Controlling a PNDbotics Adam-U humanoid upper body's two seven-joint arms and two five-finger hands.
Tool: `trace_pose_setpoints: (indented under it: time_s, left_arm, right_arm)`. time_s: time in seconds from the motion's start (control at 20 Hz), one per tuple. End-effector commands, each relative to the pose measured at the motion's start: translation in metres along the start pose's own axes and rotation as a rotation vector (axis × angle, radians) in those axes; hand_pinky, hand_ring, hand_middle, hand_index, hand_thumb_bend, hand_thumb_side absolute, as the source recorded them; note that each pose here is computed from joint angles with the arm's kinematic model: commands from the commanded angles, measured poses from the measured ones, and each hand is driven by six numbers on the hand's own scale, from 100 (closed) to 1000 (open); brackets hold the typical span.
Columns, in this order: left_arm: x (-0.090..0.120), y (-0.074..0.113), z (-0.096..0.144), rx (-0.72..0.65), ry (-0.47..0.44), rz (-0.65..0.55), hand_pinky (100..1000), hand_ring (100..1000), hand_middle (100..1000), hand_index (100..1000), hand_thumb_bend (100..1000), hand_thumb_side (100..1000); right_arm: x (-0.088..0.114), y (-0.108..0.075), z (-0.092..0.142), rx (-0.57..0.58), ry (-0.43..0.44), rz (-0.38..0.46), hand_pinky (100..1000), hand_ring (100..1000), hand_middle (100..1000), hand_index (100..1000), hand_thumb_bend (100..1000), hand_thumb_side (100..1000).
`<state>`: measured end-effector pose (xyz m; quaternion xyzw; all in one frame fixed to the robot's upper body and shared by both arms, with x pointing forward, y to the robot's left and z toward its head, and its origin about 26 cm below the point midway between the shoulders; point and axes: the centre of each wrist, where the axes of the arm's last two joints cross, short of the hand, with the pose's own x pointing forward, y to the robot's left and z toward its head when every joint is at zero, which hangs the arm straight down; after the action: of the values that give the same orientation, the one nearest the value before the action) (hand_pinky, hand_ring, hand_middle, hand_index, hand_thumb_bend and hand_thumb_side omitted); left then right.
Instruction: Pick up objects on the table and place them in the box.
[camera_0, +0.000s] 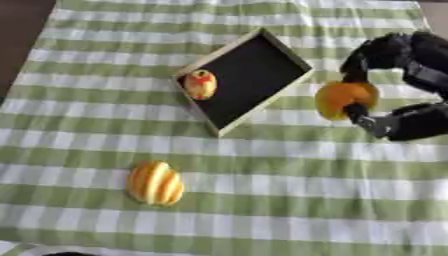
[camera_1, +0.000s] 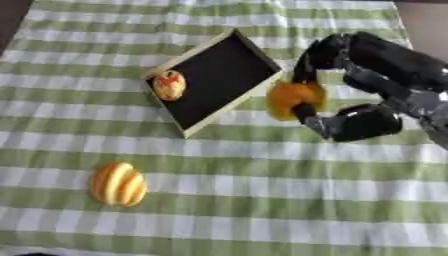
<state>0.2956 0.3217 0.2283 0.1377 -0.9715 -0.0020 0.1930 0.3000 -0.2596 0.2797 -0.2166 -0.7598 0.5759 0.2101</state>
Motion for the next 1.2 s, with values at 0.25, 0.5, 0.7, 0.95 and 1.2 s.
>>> trace_pose_setpoints:
  time_s: [0.25, 0.5, 0.7, 0.95, 1.2]
  left_arm:
    - [0.007, -0.003, -0.011, -0.034, -0.041, 0.018, 802, 810, 687, 859, 100, 510]
    - [0.008, -0.007, -0.015, -0.038, -0.056, 0.043, 802, 811, 687, 858, 100, 511]
    - [0.009, -0.010, -0.018, -0.042, -0.070, 0.059, 802, 811, 688, 858, 100, 510]
    - [0.009, -0.012, -0.021, -0.040, -0.079, 0.070, 802, 811, 688, 858, 100, 512]
    - [0.009, -0.012, -0.020, -0.040, -0.077, 0.074, 803, 812, 688, 858, 100, 518]
  right_arm:
    - [-0.014, -0.032, -0.060, -0.024, 0.069, -0.090, 806, 720, 403, 484, 100, 212]
    - [-0.059, -0.017, -0.097, -0.047, 0.162, -0.116, 827, 728, 424, 507, 100, 214]
    - [-0.092, 0.006, -0.110, -0.035, 0.241, -0.091, 829, 735, 442, 520, 100, 199]
    - [-0.115, 0.036, -0.111, 0.049, 0.271, -0.042, 832, 746, 469, 544, 100, 199]
    - [-0.126, 0.048, -0.107, 0.084, 0.290, -0.007, 835, 762, 497, 573, 100, 202]
